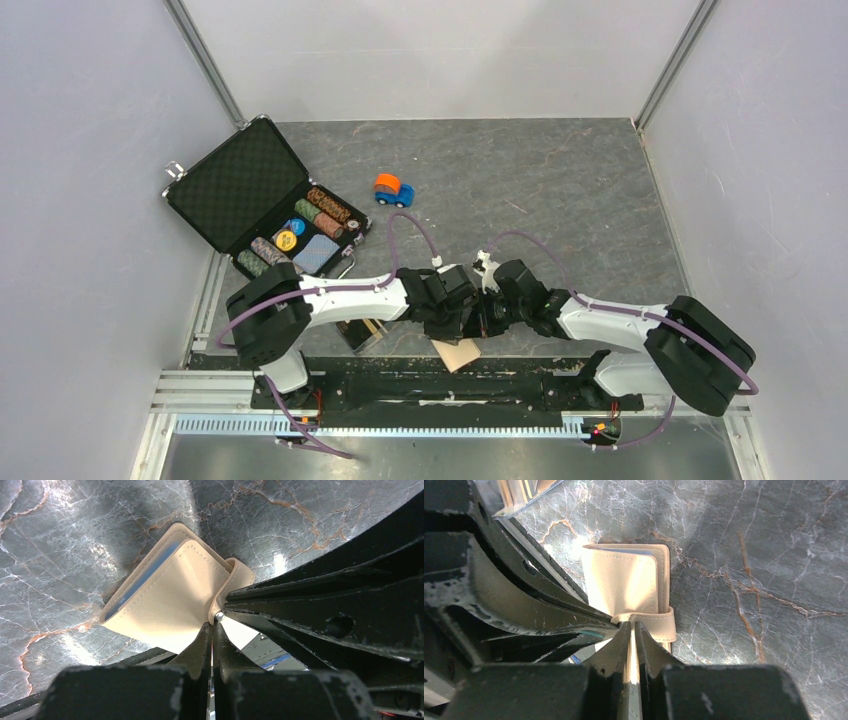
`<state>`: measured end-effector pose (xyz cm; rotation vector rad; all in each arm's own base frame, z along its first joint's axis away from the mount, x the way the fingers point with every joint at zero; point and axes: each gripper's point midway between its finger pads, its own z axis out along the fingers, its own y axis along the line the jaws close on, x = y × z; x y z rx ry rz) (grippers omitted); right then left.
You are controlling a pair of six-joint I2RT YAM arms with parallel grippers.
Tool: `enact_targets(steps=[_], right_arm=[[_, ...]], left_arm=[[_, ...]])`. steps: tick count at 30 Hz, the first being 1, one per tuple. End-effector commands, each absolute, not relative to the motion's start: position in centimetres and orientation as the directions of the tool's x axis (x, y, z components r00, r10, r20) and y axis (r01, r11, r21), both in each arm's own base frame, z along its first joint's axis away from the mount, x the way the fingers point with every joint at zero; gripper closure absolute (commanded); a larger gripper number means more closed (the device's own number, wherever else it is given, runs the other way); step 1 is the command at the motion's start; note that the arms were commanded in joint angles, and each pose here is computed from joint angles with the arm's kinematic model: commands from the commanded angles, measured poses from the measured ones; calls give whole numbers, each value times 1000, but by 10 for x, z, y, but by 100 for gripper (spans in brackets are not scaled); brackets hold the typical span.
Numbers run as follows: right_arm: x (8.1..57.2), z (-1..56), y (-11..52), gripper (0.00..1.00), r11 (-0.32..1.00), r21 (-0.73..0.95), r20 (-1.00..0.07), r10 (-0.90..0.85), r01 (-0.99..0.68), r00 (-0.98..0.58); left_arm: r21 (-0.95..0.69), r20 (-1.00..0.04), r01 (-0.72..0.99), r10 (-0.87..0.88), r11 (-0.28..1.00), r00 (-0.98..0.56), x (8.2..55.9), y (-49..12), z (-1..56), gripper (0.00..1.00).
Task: Put the credit cards into the card holder
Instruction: Close the card holder at the corner of the board.
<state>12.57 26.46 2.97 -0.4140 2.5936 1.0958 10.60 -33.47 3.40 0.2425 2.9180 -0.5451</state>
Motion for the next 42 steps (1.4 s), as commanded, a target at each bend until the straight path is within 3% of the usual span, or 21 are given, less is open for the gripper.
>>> enact_targets(steps=[1,11,25,30,34,38,42], right_arm=[[119,21,260,92,682,624,-362,-179,-381,-915],[105,2,252,100,722,578,-311,-236,-381,-921],[106,-33,220,100,823,383,-220,-360,-419,-907],[115,-31,214,100,837,320,-237,-384,-445,-893],[125,-10,227,94,818,354,-297,-361,-453,-884],[143,12,235,83,815,373,-351,-318,-443,-881],[163,37,238,72,810,400,-412,-258,-428,-874]], left_arm=[[-322,-168,167,118,932,-979,101,-330,20,98],[-264,-145,114,78,958,-986,97,-313,-3,98],[-275,-191,119,68,954,-979,120,-329,2,98],[-313,-211,146,81,938,-974,124,-337,11,98],[-384,-278,196,89,902,-956,132,-349,38,80],[-426,-322,220,80,877,-943,146,-356,61,47],[-461,-368,283,109,841,-923,154,-366,90,34]])
